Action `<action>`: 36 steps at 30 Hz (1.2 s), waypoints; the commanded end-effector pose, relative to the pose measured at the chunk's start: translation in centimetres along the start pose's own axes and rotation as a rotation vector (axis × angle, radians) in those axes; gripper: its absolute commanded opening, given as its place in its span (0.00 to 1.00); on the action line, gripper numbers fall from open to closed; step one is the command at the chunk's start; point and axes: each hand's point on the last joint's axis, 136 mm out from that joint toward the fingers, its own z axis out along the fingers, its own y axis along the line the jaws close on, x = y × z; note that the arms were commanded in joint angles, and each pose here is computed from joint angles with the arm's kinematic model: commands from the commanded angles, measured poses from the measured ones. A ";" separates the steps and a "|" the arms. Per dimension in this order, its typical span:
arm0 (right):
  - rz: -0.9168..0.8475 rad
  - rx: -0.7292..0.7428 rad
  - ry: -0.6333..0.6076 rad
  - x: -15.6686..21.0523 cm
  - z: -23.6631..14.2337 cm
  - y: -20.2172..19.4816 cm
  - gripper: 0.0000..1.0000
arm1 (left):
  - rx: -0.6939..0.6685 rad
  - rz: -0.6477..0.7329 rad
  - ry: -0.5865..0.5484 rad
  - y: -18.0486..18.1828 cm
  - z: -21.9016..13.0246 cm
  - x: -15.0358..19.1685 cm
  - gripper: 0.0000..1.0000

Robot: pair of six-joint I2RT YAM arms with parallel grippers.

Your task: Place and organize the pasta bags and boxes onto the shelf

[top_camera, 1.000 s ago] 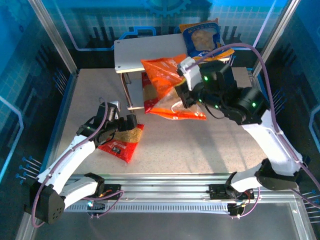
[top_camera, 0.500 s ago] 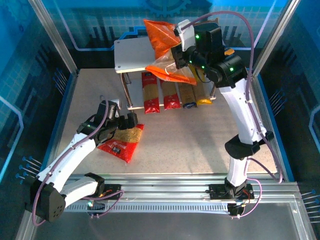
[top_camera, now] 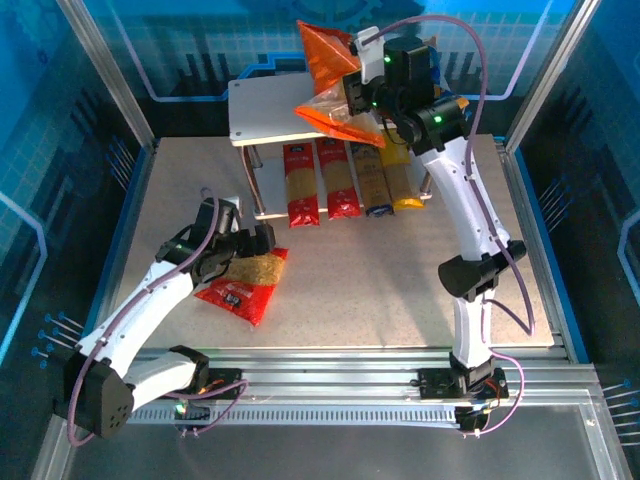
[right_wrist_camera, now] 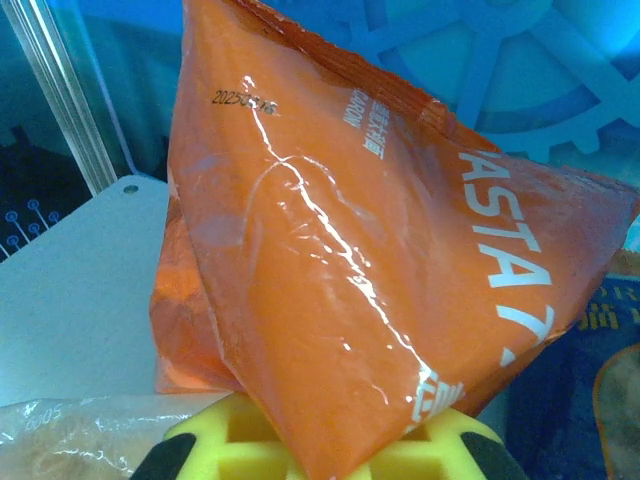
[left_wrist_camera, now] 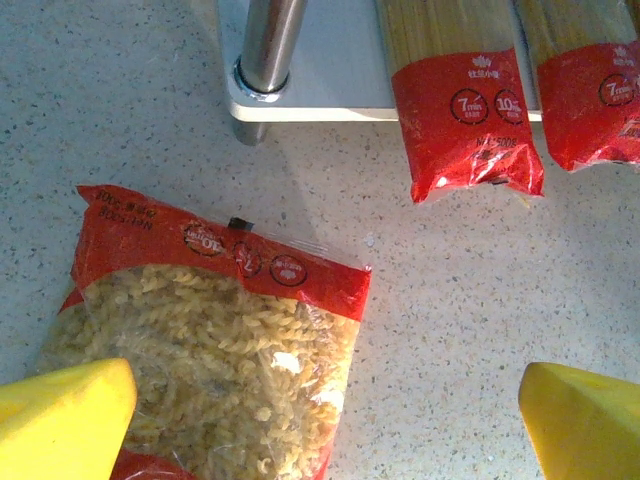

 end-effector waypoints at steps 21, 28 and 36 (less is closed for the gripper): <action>-0.275 0.136 -0.156 -4.1 0.7 -0.6 0.00 | -0.008 0.007 0.018 -0.1 1.2 -0.8 0.99; -0.269 0.105 -0.064 -1.0 3.1 -0.3 0.00 | -0.010 0.006 0.021 0.0 1.1 -0.6 0.99; -0.217 0.094 -0.009 0.9 4.0 -0.4 0.24 | -0.017 0.009 0.019 0.2 0.8 -0.4 0.99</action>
